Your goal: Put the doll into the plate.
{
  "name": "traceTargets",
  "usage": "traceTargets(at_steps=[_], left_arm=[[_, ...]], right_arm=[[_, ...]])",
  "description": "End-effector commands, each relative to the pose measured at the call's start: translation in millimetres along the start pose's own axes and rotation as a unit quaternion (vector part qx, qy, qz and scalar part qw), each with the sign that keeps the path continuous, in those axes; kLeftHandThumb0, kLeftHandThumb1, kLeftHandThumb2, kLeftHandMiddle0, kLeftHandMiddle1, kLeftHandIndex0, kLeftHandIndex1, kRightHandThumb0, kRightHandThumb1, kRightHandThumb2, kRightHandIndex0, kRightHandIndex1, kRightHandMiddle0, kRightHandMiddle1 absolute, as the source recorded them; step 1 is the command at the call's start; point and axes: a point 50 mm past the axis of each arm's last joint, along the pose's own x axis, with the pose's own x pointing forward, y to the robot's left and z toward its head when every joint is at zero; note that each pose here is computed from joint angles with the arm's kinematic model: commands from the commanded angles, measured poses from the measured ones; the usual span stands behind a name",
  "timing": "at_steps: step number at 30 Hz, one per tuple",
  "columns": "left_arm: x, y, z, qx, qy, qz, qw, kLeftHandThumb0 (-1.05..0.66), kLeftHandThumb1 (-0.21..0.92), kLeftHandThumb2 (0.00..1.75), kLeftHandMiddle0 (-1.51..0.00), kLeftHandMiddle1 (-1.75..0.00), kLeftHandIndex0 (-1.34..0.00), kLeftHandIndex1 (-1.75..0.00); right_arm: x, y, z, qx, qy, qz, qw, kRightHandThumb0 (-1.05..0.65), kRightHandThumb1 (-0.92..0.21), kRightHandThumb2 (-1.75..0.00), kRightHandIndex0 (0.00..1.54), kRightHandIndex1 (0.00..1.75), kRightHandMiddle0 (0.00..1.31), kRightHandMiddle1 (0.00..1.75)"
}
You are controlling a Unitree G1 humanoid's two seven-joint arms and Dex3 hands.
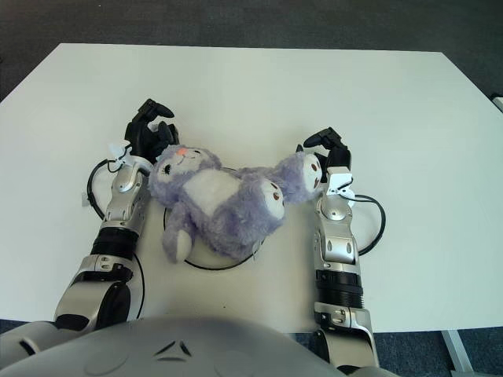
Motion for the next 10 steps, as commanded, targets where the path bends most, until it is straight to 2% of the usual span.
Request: traceTargets(at_steps=[1, 10], left_arm=[[-9.4, 1.9, -12.1, 0.001, 0.029, 0.008, 1.0, -0.49, 0.29, 1.34, -1.3, -1.75, -0.63, -1.75], [-9.2, 2.5, -11.8, 0.009, 0.029, 0.011, 0.999, -0.49, 0.29, 1.34, -1.3, -1.75, -0.63, -1.75]], right_arm=[[-7.1, -0.2, -12.7, -0.008, 0.035, 0.002, 0.999, -0.49, -0.3, -1.34, 1.28, 1.75, 0.63, 1.75], [-8.9, 1.2, -11.2, -0.017, 0.039, 0.005, 0.999, -0.49, -0.29, -1.35, 1.29, 1.75, 0.64, 1.75]])
